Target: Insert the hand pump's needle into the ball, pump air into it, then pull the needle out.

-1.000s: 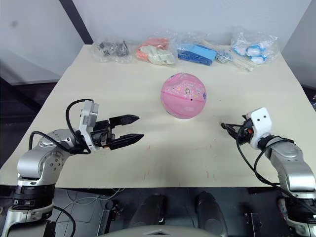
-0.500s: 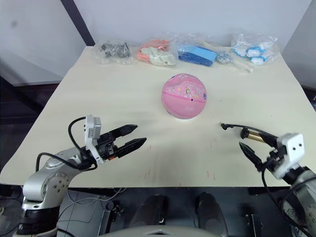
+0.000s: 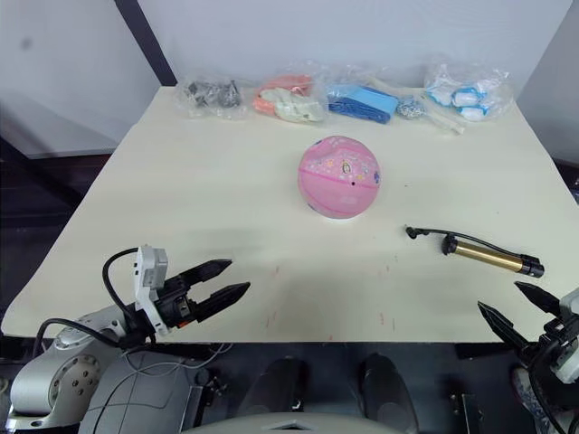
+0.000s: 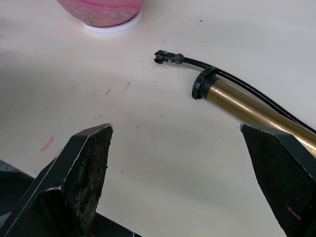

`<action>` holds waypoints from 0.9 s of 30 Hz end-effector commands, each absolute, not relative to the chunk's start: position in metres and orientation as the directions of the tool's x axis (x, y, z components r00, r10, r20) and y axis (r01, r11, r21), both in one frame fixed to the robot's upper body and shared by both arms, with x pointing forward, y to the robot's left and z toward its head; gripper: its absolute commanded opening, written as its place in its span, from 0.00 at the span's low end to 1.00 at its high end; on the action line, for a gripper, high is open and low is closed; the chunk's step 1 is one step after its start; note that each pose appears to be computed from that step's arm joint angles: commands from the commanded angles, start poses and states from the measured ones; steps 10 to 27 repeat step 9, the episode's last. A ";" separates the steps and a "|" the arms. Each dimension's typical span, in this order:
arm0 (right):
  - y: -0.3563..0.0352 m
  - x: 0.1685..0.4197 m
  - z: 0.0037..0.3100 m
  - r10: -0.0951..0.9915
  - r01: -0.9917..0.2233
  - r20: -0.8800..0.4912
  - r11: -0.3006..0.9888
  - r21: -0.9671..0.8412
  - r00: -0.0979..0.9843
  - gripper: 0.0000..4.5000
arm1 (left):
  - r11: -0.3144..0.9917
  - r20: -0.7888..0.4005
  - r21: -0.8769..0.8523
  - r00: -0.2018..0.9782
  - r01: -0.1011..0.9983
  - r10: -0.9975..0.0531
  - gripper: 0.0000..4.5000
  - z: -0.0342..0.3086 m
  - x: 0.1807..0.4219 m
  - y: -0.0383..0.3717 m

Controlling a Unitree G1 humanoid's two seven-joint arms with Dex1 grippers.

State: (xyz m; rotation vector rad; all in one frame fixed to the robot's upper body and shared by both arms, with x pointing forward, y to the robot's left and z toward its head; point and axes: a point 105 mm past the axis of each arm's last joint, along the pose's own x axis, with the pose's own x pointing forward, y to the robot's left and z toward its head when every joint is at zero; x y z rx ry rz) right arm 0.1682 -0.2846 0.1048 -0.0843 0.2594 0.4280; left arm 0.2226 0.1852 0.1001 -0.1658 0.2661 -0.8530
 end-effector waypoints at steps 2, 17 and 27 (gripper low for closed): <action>-0.293 0.165 0.115 0.379 -0.405 -0.243 0.912 -0.065 0.893 0.96 | 0.641 -0.130 -0.196 0.628 0.742 -0.767 1.00 0.123 0.217 0.168; -0.292 0.163 0.112 0.386 -0.411 -0.248 0.910 -0.060 0.889 0.96 | 0.648 -0.149 -0.216 0.631 0.730 -0.761 1.00 0.128 0.219 0.162; -0.292 0.163 0.112 0.386 -0.411 -0.248 0.910 -0.060 0.889 0.96 | 0.648 -0.149 -0.216 0.631 0.730 -0.761 1.00 0.128 0.219 0.162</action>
